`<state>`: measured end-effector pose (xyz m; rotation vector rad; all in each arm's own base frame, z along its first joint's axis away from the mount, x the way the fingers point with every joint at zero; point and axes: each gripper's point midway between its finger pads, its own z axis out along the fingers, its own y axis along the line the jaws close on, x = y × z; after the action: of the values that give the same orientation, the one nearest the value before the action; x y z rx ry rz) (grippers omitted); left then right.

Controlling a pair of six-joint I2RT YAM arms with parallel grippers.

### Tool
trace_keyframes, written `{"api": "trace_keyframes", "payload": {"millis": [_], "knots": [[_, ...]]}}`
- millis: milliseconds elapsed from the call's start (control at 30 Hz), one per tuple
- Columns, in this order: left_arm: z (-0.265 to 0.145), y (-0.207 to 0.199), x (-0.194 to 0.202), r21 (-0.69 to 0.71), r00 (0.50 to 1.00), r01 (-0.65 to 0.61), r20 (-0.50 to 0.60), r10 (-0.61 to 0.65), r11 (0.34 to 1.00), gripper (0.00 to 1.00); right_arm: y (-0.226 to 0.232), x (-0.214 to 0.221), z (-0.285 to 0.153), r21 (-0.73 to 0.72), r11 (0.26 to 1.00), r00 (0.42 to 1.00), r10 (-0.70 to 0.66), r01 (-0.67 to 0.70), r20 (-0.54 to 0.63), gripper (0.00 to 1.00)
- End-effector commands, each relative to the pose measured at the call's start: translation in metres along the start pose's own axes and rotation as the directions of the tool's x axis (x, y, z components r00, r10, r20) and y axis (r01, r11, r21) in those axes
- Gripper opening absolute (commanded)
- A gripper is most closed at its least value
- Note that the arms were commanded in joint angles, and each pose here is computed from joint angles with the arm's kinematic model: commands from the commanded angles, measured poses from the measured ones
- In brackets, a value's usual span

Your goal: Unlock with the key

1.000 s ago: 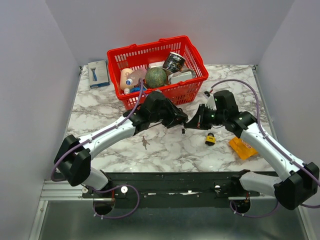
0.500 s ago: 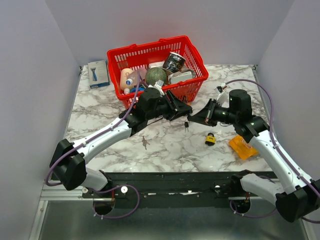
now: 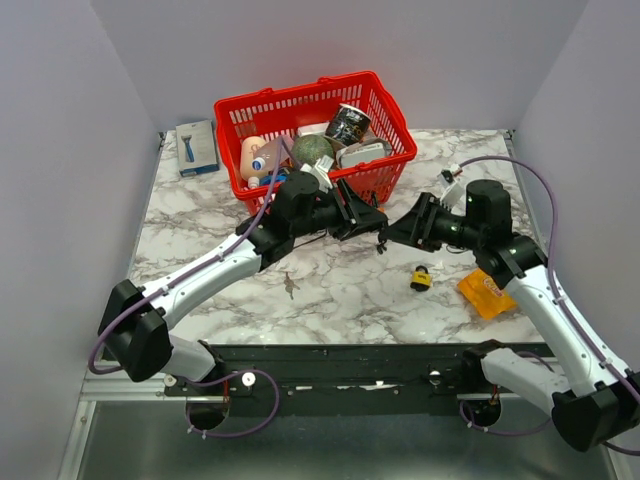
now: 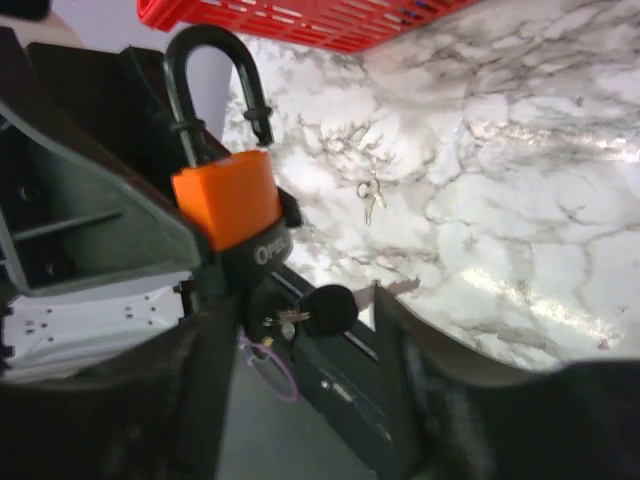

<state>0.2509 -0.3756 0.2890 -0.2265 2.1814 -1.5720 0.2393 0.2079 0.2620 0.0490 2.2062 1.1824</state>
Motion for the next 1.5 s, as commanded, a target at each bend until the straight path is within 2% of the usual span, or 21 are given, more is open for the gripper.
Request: {"api": "trace_keyframes", "payload": {"millis": [0,33,267,400,467,633,1000,1167,1233,1300,1433,1467], "knots": [[-0.025,-0.046,0.013,0.174,0.984,-0.131,-0.095,0.149,0.976,0.00,0.005,-0.028,-0.028,0.082,0.988,0.981,-0.140,0.130,0.132,0.71],[-0.027,-0.048,0.015,0.192,0.980,-0.149,-0.103,0.171,0.970,0.00,0.007,-0.030,-0.033,0.086,0.982,0.974,-0.177,0.166,0.138,0.76],[-0.051,-0.049,0.044,0.313,0.897,-0.318,-0.206,0.391,0.895,0.00,0.055,-0.050,-0.050,-0.019,0.949,0.938,-0.308,0.315,0.158,0.83],[-0.069,-0.053,0.059,0.392,0.858,-0.347,-0.233,0.457,0.852,0.00,0.096,-0.042,-0.049,-0.250,0.880,0.915,-0.390,0.404,0.108,0.88],[-0.075,-0.054,0.064,0.417,0.855,-0.342,-0.234,0.464,0.842,0.00,0.101,-0.037,-0.045,-0.311,0.855,0.908,-0.413,0.414,0.073,0.93],[-0.085,-0.060,0.071,0.481,0.850,-0.320,-0.235,0.472,0.816,0.00,0.111,-0.014,-0.049,-0.471,0.784,0.889,-0.458,0.404,0.000,0.93],[-0.085,-0.063,0.073,0.508,0.848,-0.294,-0.252,0.467,0.809,0.00,0.103,0.016,-0.049,-0.578,0.764,0.913,-0.401,0.286,-0.078,0.83],[-0.081,-0.058,0.073,0.485,0.852,-0.297,-0.255,0.458,0.823,0.00,0.101,0.020,-0.051,-0.581,0.765,0.915,-0.395,0.279,-0.081,0.64],[-0.076,-0.052,0.069,0.451,0.861,-0.305,-0.246,0.445,0.839,0.00,0.102,0.021,-0.052,-0.585,0.764,0.916,-0.393,0.273,-0.086,0.62],[-0.074,-0.046,0.067,0.423,0.863,-0.318,-0.242,0.444,0.849,0.00,0.100,0.021,-0.050,-0.578,0.771,0.919,-0.385,0.267,-0.089,0.53],[-0.067,-0.030,0.059,0.327,0.880,-0.341,-0.219,0.422,0.881,0.00,0.093,0.022,-0.045,-0.550,0.798,0.929,-0.356,0.246,-0.100,0.47],[-0.064,-0.028,0.052,0.289,0.890,-0.358,-0.183,0.418,0.888,0.00,0.091,0.022,-0.044,-0.540,0.807,0.933,-0.346,0.240,-0.103,0.46]]}}
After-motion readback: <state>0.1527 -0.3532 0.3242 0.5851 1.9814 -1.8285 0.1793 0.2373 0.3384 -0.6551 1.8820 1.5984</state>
